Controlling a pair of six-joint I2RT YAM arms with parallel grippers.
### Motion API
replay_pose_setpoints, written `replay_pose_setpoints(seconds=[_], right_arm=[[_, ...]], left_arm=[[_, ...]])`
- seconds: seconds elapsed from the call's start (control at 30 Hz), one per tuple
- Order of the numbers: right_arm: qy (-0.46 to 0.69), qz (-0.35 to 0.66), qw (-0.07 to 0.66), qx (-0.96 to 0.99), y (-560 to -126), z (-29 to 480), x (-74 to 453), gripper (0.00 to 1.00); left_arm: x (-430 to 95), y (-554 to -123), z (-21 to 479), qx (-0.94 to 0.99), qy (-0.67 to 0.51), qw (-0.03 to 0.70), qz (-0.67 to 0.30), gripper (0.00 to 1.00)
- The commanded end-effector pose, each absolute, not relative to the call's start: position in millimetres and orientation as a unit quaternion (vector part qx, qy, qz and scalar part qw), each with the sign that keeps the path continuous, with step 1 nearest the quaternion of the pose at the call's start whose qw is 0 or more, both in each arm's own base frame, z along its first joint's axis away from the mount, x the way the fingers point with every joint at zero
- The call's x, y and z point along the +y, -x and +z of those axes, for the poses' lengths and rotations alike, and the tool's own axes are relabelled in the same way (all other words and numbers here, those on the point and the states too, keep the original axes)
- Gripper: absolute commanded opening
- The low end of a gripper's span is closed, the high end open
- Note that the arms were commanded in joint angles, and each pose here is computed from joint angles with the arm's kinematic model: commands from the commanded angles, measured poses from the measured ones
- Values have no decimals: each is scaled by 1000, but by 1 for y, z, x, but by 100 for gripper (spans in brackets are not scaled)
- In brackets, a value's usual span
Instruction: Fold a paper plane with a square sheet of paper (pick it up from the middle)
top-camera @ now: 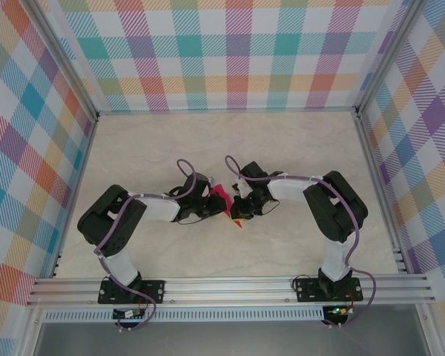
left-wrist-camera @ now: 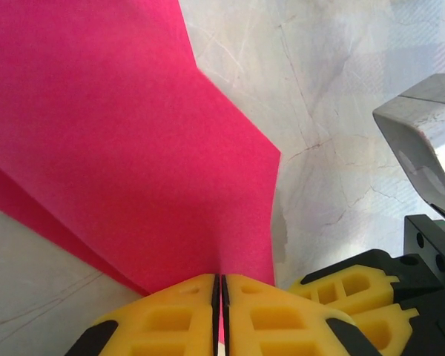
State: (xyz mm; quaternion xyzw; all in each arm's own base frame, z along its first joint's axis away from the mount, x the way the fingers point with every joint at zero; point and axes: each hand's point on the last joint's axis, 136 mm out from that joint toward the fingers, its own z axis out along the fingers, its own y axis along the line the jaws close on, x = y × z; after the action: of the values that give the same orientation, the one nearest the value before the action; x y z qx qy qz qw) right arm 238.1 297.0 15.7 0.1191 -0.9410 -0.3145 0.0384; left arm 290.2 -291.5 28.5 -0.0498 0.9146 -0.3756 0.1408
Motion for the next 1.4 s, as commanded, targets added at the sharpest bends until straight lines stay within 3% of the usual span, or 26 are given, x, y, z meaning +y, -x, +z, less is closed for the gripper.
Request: replay_pose_setpoints(seconds=[0.0,0.3,0.77,1.37], right_arm=[[-99,-283,68,-952,-227,-7,282,9],[-96,-280,69,-953,-226,-9,281,9],[-96,-270,78,-955,-219,-14,274,9],[-90,-257,91,-958,-211,-26,266,9]], left_arm=[[-302,-289,38,904,26,151,-398,12],[-296,-283,19,919,32,135,-370,11],[-272,-301,8,946,29,169,-274,9],[-244,-329,5,949,34,175,-261,9]])
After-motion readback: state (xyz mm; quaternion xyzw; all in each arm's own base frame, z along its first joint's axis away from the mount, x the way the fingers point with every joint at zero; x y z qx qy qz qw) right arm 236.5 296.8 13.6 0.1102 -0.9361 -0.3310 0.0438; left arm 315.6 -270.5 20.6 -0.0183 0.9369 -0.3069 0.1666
